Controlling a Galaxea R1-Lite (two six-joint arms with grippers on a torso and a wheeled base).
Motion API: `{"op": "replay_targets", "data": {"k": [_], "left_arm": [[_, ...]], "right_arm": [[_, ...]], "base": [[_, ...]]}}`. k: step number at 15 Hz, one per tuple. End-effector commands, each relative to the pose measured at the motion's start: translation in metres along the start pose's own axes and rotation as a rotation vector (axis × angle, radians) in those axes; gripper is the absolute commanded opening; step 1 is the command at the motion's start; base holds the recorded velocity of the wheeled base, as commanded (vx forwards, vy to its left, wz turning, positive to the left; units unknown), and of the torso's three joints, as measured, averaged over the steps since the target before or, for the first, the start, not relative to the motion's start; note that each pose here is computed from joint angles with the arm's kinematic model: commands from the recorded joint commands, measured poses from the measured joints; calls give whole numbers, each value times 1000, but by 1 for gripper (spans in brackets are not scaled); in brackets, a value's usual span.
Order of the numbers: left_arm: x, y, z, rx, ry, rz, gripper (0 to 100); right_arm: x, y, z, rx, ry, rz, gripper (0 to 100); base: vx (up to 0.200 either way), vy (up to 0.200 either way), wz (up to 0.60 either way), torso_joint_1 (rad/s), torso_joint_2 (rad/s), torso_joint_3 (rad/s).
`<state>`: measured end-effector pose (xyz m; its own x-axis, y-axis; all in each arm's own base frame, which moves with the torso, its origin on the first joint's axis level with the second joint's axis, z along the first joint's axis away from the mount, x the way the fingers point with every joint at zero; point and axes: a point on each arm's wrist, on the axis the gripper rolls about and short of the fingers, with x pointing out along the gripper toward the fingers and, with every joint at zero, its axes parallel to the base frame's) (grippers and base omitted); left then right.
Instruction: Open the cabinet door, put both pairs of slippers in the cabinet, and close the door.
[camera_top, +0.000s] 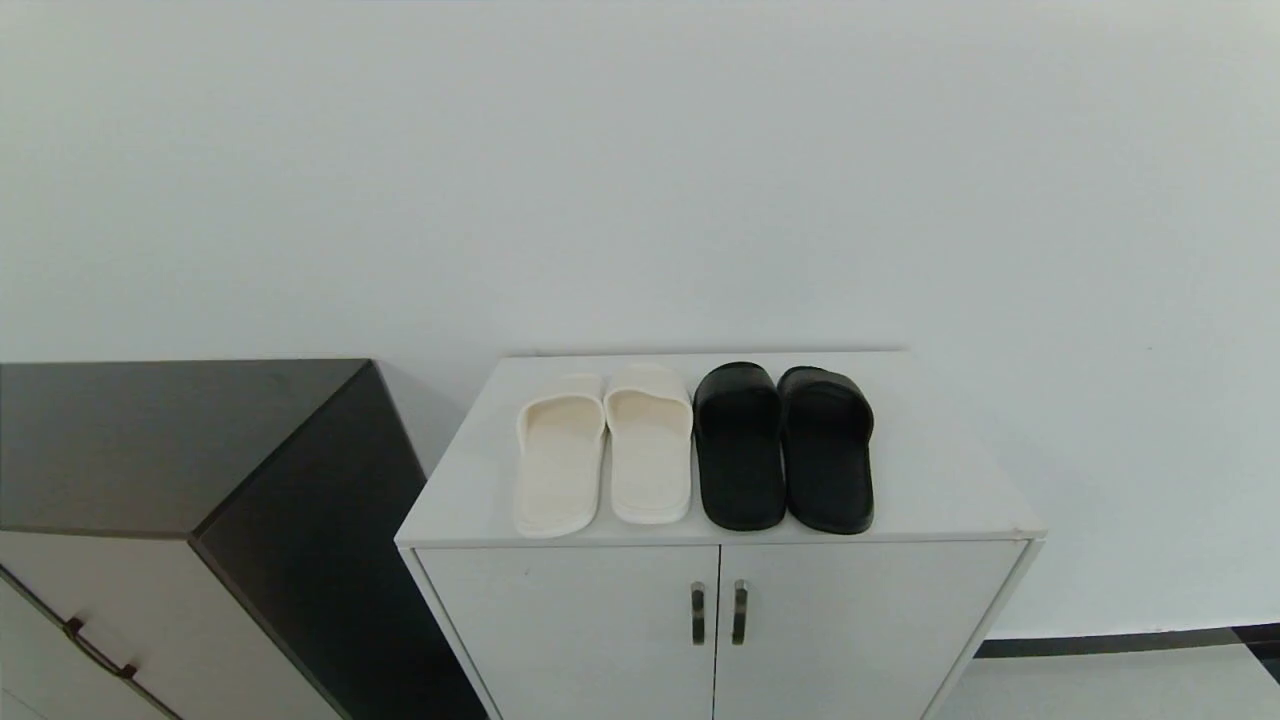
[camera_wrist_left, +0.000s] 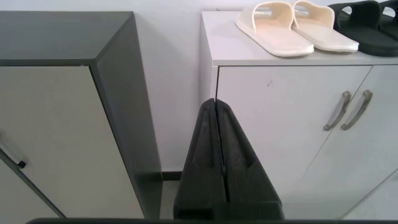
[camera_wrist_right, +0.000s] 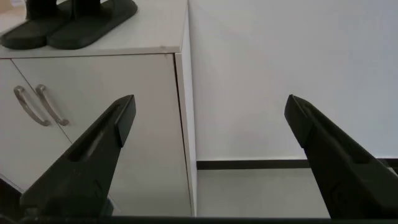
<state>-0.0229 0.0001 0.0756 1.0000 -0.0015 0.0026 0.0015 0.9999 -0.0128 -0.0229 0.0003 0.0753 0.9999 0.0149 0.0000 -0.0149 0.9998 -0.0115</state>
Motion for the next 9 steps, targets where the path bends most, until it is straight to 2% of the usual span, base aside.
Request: {"op": "replay_targets", "data": {"k": [1, 6, 7, 8, 9], "left_arm": [[0, 0, 0, 0, 1, 0, 0], [0, 0, 0, -1, 1, 0, 0], [0, 0, 0, -1, 1, 0, 0], [0, 0, 0, -1, 1, 0, 0], [0, 0, 0, -1, 1, 0, 0]], "right_arm": [[0, 0, 0, -1, 2, 0, 100], [0, -1, 2, 36, -19, -58, 100], [-7, -2, 32, 134, -172, -47, 100], [-13, -2, 52, 186, -236, -27, 100], [-11, -1, 74, 182, -152, 42, 100]], "base": [[0, 0, 0, 0, 0, 0], [0, 0, 0, 0, 0, 0], [0, 0, 0, 0, 0, 0], [0, 0, 0, 0, 0, 0], [0, 0, 0, 0, 0, 0]]}}
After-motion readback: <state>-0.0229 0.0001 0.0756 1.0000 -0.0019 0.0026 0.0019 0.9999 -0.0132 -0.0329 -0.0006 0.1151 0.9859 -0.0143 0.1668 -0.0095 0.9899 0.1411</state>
